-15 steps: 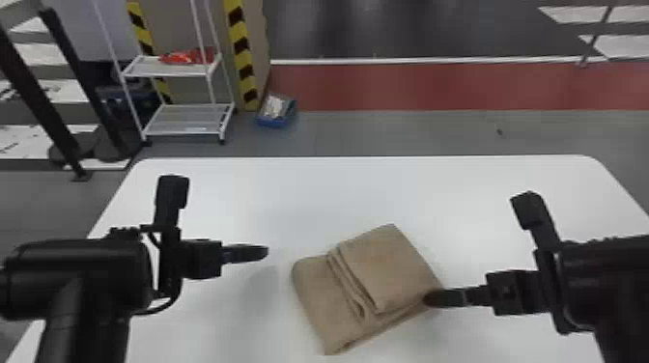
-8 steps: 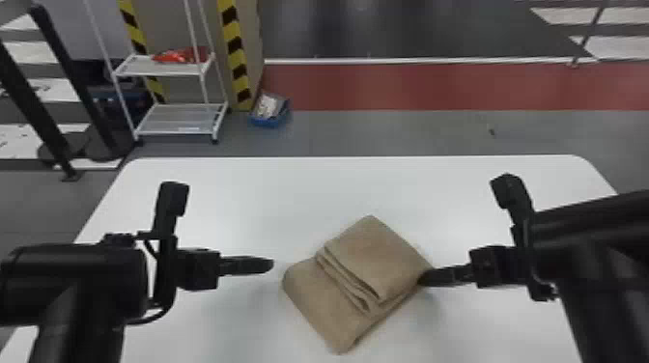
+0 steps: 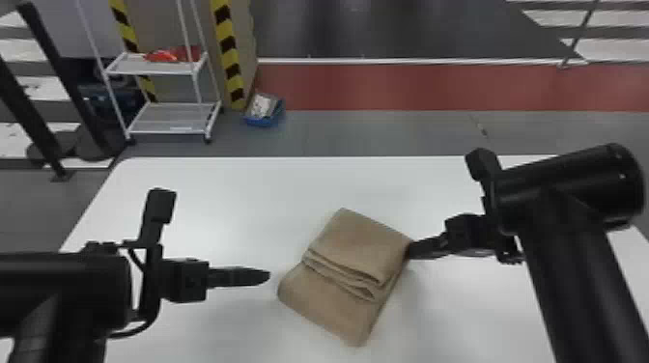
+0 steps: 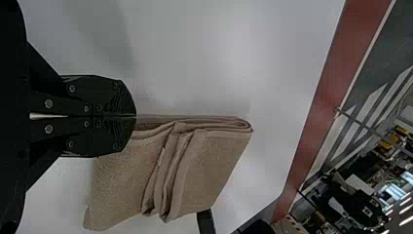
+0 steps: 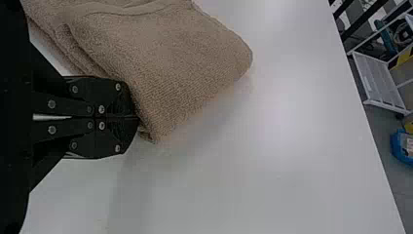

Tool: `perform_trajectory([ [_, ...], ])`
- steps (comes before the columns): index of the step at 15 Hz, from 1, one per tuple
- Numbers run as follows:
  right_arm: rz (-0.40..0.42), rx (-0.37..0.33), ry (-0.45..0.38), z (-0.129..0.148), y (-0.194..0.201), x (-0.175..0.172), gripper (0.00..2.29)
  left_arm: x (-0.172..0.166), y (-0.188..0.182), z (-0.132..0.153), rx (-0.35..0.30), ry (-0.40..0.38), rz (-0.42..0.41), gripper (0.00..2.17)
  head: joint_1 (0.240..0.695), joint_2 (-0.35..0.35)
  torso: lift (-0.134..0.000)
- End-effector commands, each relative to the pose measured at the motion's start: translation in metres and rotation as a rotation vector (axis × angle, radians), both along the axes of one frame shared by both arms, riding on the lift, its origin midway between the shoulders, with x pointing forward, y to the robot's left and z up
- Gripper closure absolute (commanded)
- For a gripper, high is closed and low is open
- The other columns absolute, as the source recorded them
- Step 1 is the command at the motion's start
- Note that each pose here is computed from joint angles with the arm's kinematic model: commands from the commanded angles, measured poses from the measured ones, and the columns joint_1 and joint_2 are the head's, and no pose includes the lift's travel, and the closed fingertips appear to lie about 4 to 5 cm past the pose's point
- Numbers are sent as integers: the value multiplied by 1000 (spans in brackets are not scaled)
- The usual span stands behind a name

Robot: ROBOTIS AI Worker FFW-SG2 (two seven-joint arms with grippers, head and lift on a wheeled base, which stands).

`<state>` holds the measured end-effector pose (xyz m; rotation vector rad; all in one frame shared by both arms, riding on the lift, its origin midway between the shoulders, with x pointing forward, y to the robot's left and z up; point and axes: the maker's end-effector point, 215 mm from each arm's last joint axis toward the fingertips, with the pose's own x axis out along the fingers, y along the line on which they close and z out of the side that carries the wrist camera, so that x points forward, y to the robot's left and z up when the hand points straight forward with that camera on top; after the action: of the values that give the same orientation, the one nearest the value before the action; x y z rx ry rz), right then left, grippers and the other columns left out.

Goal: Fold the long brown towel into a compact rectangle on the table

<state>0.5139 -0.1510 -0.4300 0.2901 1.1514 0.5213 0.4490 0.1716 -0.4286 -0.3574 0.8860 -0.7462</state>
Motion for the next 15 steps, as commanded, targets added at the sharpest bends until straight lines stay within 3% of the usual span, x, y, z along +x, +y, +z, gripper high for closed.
perform_trajectory([
  [1,-8,-3,-9,11,4,14,2196,-5,-2,2,-1,-6,-7,2142,695,23,-125],
  [4,-26,-37,-8,15,-4,27,2196,-13,-7,9,-15,3,-10,2142,695,22,-125],
  [9,-44,-108,40,-2,-19,34,2196,-22,-10,9,-22,4,-17,2142,695,-5,-125],
  [15,-48,-115,41,-2,-20,35,2196,-8,-8,8,-1,-56,1,2145,695,-2,-125],
])
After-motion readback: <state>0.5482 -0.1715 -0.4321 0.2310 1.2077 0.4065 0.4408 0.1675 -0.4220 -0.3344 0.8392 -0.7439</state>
